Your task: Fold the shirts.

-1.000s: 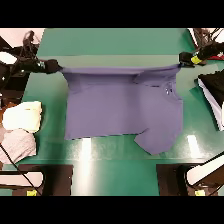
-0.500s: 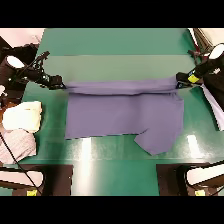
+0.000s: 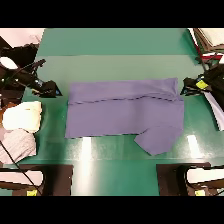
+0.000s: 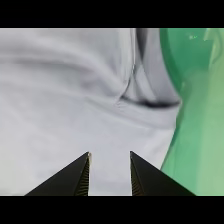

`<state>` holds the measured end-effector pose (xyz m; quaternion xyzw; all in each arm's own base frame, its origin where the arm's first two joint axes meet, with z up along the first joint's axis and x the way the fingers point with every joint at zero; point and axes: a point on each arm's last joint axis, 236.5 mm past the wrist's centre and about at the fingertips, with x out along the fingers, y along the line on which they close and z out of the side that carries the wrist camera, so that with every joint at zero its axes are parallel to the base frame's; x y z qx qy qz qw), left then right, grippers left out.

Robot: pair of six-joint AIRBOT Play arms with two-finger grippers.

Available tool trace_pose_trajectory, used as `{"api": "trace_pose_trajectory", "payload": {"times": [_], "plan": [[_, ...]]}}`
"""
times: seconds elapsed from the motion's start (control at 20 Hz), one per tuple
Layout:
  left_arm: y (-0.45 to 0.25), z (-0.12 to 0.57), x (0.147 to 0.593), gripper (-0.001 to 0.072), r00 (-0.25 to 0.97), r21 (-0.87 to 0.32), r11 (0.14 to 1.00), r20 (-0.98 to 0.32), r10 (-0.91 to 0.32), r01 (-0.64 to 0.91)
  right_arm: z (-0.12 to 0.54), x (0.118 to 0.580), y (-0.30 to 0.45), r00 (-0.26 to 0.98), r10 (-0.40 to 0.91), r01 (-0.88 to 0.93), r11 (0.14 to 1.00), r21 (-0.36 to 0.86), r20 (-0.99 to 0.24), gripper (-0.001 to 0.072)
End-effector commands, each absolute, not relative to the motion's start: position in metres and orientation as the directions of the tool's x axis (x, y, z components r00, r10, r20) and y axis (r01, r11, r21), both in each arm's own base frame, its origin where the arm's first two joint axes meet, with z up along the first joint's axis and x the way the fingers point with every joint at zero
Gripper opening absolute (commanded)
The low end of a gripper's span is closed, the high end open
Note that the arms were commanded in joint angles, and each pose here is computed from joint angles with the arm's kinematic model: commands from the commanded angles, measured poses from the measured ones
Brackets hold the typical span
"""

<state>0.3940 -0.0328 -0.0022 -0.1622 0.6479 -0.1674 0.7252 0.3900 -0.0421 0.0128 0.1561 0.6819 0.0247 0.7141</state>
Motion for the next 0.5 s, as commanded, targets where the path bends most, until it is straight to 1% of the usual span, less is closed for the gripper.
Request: {"api": "trace_pose_trajectory", "payload": {"times": [0.0, 0.05, 0.15, 0.2, 0.35, 0.45], "plan": [[-0.023, 0.005, 0.359, 0.0493, 0.078, -0.487, 0.873, -0.870, -0.486, 0.008, 0.049, 0.386, -0.031, 0.152, 0.356, 0.155, 0.913, 0.378, -0.922, 0.0286], [-0.029, 0.005, 0.347, 0.0493, 0.092, -0.528, 0.849, -0.846, -0.526, -0.006, 0.060, 0.389, -0.031, 0.191, 0.366, 0.144, 0.907, 0.395, -0.911, 0.0286], [-0.047, 0.003, 0.318, 0.0493, 0.099, -0.617, 0.787, -0.784, -0.613, -0.019, 0.072, 0.393, -0.033, 0.246, 0.351, 0.134, 0.911, 0.391, -0.903, 0.0286], [-0.053, -0.005, 0.303, 0.0492, 0.085, -0.636, 0.771, -0.771, -0.631, -0.036, 0.076, 0.395, -0.034, 0.264, 0.346, 0.131, 0.912, 0.389, -0.900, 0.0287], [-0.065, -0.038, 0.261, 0.0492, 0.026, -0.639, 0.762, -0.768, -0.640, -0.108, 0.080, 0.393, -0.027, 0.260, 0.350, 0.113, 0.915, 0.388, -0.900, 0.0286], [-0.069, -0.057, 0.244, 0.0491, -0.001, -0.633, 0.751, -0.764, -0.645, -0.189, 0.079, 0.391, -0.021, 0.247, 0.357, 0.101, 0.915, 0.391, -0.901, 0.0286]]}}
